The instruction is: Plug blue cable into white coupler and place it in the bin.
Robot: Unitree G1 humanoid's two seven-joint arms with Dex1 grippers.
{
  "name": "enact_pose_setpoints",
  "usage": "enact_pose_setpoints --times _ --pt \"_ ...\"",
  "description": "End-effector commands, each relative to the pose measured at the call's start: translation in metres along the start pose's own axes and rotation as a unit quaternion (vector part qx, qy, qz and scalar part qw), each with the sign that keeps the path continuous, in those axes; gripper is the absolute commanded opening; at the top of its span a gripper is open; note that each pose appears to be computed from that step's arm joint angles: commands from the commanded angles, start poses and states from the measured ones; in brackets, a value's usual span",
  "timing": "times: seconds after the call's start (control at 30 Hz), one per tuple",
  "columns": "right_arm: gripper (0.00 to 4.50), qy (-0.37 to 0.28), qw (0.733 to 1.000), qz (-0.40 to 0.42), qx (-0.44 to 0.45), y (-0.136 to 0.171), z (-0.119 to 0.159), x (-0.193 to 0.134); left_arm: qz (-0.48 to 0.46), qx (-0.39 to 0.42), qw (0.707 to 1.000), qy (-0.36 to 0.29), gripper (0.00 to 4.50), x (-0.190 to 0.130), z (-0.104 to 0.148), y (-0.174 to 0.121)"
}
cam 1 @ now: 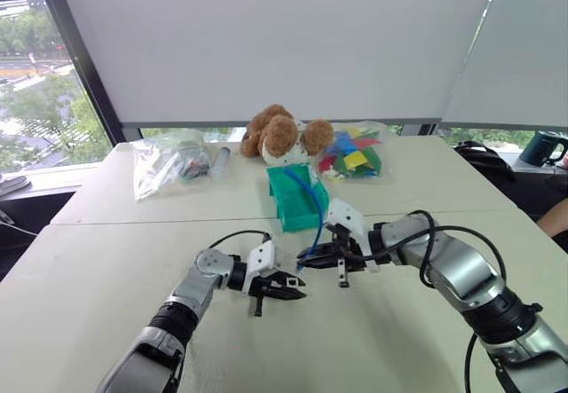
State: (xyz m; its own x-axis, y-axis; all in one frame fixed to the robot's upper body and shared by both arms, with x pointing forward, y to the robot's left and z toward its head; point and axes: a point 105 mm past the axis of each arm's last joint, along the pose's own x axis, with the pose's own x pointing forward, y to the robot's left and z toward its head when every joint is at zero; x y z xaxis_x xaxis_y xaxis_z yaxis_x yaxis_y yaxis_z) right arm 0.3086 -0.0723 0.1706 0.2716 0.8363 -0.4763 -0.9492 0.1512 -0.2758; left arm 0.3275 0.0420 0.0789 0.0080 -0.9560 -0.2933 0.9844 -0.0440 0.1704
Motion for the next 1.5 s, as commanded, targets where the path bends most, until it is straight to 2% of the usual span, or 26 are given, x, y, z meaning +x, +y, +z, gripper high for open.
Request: enact_pose_setpoints --times 0.03,0.27,0.7,0.9,1.0,1.23,1.5 --pt "0.00 -0.008 0.999 0.008 -0.036 -0.001 0.012 0.003 -0.009 0.022 1.000 0.004 0.42 0.002 0.005 0.003" --pt "0.00 0.013 0.999 0.034 -0.040 0.007 0.001 0.013 -0.011 0.027 1.000 0.009 0.42 0.004 0.004 0.003" --pt "0.00 0.061 0.994 0.037 -0.081 0.005 -0.014 0.016 -0.014 0.032 0.999 0.012 0.42 0.006 0.003 0.002" --pt "0.00 0.086 0.989 0.083 -0.082 0.016 -0.016 0.023 -0.013 0.035 0.999 0.012 0.42 0.008 0.004 0.002" --pt "0.00 0.091 0.988 0.110 -0.060 0.025 -0.017 0.037 -0.012 0.036 0.999 0.011 0.42 0.009 0.004 0.002" --pt "0.00 0.140 0.978 0.147 -0.046 0.040 -0.047 0.065 -0.003 0.038 0.999 0.008 0.42 0.009 0.005 0.003" --pt "0.00 0.183 0.972 0.148 0.005 0.042 -0.094 0.066 0.019 0.038 0.999 0.002 0.42 0.001 0.009 0.007"
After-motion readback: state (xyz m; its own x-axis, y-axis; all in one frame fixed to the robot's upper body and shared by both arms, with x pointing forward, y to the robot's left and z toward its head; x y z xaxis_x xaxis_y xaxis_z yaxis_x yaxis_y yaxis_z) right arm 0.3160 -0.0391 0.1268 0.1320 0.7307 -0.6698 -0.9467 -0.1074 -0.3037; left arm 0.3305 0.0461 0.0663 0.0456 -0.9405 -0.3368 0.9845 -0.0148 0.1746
